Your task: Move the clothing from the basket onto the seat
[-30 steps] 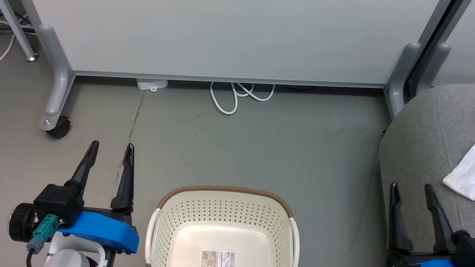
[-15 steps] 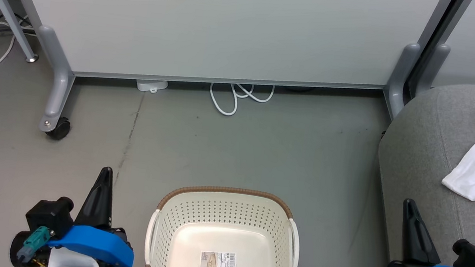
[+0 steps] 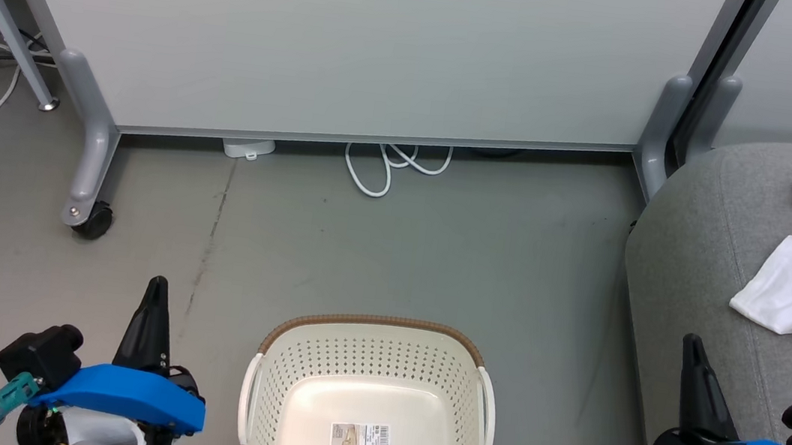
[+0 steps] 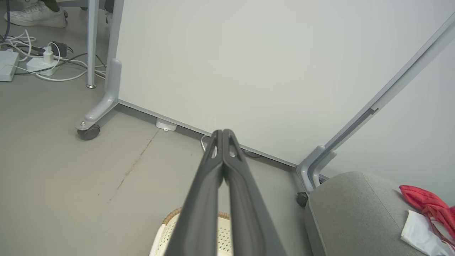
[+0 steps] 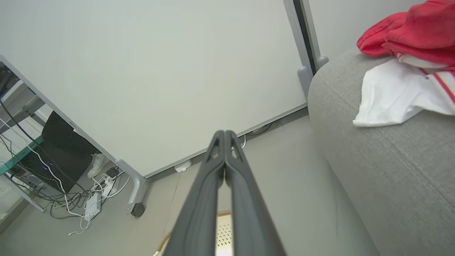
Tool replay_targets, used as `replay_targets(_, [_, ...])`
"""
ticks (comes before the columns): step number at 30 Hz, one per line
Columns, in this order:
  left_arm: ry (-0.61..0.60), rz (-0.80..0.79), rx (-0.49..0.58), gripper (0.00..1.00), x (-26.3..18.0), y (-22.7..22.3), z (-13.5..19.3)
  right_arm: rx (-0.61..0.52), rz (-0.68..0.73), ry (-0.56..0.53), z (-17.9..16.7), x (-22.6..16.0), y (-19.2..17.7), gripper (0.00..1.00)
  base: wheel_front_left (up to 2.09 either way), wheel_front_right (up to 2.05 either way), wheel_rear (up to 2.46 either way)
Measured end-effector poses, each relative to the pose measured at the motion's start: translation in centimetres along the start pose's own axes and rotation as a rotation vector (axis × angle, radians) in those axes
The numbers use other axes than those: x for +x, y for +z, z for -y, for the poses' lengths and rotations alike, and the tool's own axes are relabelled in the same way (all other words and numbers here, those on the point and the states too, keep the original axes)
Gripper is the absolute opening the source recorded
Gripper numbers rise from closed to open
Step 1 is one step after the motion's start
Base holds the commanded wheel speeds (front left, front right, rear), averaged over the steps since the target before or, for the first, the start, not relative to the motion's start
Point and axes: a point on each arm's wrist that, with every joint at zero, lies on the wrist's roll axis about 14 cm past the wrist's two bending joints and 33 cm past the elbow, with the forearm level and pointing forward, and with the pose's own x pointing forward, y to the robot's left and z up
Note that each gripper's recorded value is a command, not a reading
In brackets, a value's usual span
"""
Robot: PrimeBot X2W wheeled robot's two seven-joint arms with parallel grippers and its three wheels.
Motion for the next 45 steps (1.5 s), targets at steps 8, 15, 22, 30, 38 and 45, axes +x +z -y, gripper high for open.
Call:
replay_targets(8, [0.017, 0.000, -0.125, 0.00, 0.1, 0.4, -0.3, 0.125, -0.006, -0.020, 0.3, -0.1, 0.1, 0.00, 0.00, 0.00, 0.00])
replay_targets(15, [0.020, 0.001, -0.226, 0.00, 0.1, 0.6, -0.3, 0.223, -0.005, -0.034, 0.6, -0.2, 0.3, 0.00, 0.00, 0.00, 0.00])
replay_targets(22, [0.024, 0.005, -0.319, 0.00, 0.2, 1.0, -0.4, 0.320, -0.004, -0.043, 0.8, -0.4, 0.5, 0.00, 0.00, 0.00, 0.00])
replay_targets(30, [0.022, 0.005, -0.418, 0.00, 0.2, 1.3, -0.3, 0.418, -0.004, -0.050, 1.0, -0.5, 0.7, 0.00, 0.00, 0.00, 0.00])
replay_targets(38, [0.016, 0.008, -0.509, 0.00, 0.3, 1.6, -0.3, 0.512, -0.004, -0.052, 1.0, -0.6, 0.9, 0.00, 0.00, 0.00, 0.00])
replay_targets(45, [0.006, 0.012, -0.585, 0.00, 0.3, 2.0, -0.2, 0.587, 0.000, -0.051, 1.1, -0.7, 1.1, 0.00, 0.00, 0.00, 0.00])
